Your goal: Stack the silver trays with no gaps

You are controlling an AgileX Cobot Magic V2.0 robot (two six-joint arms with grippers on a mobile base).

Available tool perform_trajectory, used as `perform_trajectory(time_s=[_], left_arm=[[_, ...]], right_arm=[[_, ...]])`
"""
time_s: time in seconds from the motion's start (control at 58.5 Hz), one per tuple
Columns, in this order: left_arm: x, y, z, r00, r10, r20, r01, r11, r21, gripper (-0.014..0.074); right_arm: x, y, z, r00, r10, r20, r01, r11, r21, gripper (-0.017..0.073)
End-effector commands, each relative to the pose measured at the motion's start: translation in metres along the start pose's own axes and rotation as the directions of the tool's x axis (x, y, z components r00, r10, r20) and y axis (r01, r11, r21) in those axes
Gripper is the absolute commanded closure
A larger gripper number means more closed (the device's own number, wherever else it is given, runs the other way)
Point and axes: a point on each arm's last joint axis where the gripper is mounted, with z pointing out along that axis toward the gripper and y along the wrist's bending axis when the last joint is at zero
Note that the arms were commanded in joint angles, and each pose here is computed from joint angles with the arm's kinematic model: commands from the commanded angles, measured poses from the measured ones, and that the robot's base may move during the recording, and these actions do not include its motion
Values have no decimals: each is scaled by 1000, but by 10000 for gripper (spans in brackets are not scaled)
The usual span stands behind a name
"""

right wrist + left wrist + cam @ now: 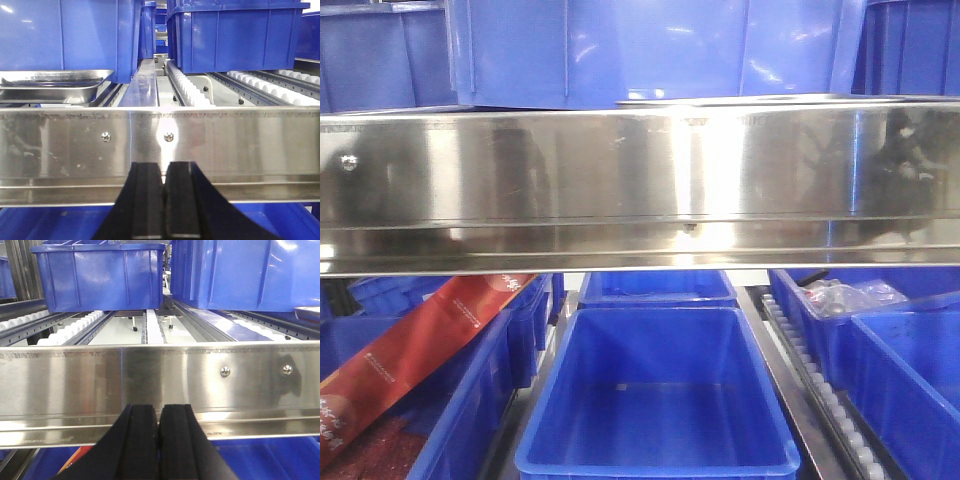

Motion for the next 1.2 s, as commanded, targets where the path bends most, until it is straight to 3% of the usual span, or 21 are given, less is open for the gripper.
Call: perform_trajectory(time_s=[0.0,1.179], left_arm=[[-2,0,-1,1000,-6,21,6,1000,-2,601],[-3,0,-1,1000,-1,23,1,1000,-2,601]], right_arm=[[-2,0,0,1000,-2,26,2,1000,4,638],[-5,0,0,999,-2,53,2,1000,6,638]])
